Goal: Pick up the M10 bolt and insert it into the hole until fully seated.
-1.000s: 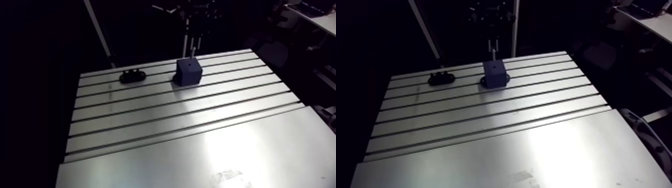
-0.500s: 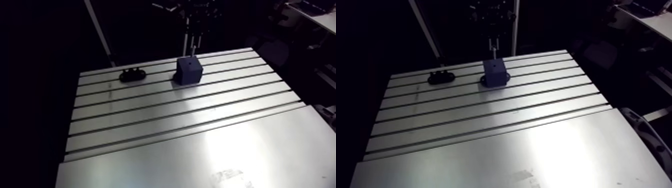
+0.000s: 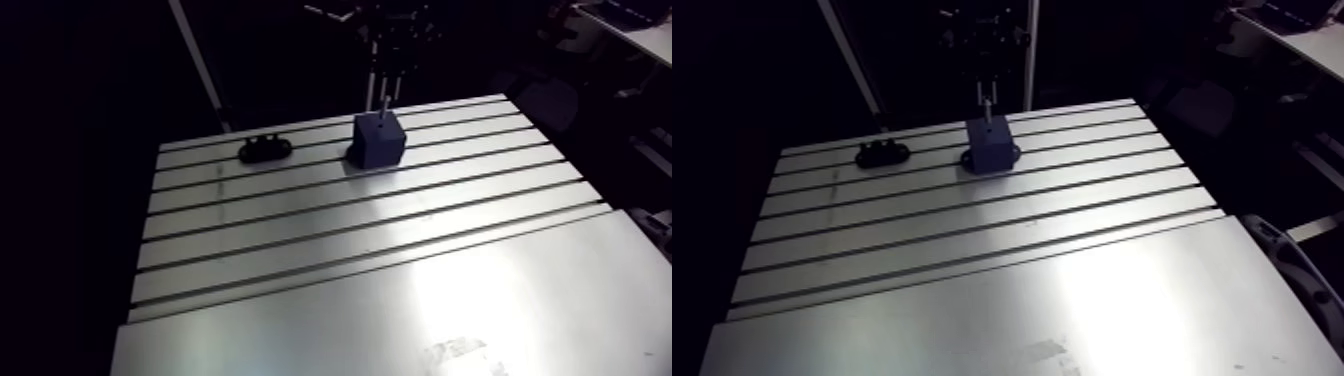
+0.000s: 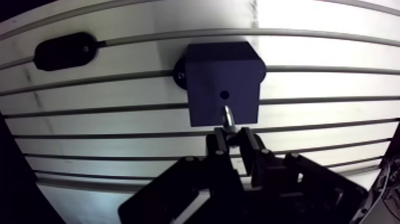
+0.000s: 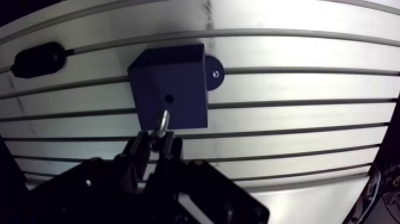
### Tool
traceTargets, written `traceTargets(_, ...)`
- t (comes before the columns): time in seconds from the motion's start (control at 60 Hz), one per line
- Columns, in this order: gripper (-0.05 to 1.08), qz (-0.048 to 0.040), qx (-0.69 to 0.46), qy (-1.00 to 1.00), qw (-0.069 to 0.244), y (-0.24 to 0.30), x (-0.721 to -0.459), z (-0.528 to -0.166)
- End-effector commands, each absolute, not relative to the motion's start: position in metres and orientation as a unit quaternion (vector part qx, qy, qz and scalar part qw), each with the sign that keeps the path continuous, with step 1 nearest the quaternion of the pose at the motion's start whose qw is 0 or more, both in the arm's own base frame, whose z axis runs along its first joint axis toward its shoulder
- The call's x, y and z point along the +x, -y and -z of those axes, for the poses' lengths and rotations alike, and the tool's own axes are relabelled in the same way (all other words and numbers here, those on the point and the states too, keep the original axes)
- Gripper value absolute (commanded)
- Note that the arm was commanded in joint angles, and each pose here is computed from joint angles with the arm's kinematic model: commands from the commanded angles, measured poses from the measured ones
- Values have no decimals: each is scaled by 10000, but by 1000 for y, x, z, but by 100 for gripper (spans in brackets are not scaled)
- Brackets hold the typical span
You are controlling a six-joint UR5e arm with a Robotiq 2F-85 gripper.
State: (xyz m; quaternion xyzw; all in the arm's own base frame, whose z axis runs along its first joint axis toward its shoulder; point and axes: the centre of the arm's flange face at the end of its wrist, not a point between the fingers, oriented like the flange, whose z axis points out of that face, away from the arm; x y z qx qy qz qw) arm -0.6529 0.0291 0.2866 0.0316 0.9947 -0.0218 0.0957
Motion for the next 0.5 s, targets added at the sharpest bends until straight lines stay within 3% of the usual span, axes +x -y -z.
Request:
traceTargets(0.017,108,234,319,-9946,964,-29,-653,-285)
traceTargets(0.5,108,248,336,-9946,952,-31,-656,-278)
